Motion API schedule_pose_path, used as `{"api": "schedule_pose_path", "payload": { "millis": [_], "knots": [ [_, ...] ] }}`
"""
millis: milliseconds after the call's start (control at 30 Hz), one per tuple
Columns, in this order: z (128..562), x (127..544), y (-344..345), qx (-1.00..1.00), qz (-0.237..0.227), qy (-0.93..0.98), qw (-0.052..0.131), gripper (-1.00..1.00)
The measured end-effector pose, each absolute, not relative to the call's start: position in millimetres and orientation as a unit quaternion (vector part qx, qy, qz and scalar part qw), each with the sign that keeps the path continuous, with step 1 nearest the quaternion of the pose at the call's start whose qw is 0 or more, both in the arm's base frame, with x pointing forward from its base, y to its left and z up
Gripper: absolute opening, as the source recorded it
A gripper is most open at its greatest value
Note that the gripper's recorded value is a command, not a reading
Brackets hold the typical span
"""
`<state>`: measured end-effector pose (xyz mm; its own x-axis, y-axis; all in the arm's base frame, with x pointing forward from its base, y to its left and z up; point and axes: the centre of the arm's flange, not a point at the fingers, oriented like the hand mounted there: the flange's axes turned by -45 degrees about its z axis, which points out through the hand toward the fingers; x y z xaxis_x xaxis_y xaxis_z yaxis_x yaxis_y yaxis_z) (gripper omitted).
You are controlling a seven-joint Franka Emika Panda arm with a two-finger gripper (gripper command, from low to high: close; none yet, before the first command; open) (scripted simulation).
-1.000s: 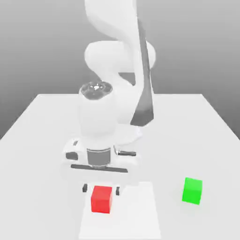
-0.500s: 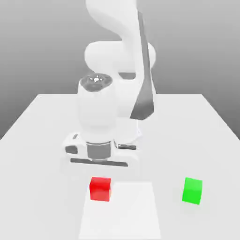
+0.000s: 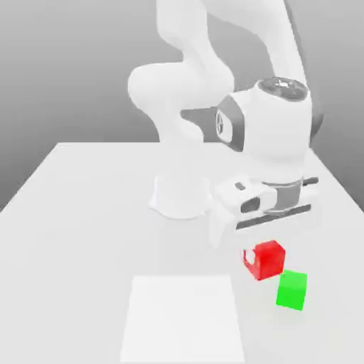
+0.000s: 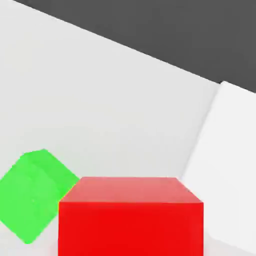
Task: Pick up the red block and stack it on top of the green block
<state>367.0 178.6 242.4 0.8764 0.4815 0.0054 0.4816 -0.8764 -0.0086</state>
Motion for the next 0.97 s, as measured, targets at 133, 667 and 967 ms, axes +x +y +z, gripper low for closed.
{"api": "schedule_pose_path", "payload": {
  "millis": [133, 667, 967],
  "knots": [
    [245, 349, 214, -0.954, 0.000, -0.300, 0.004, -1.00],
    [209, 347, 221, -0.953, 0.008, -0.300, 0.033, -1.00],
    [185, 347, 217, -0.954, 0.006, -0.300, 0.016, -1.00]
  ]
}}
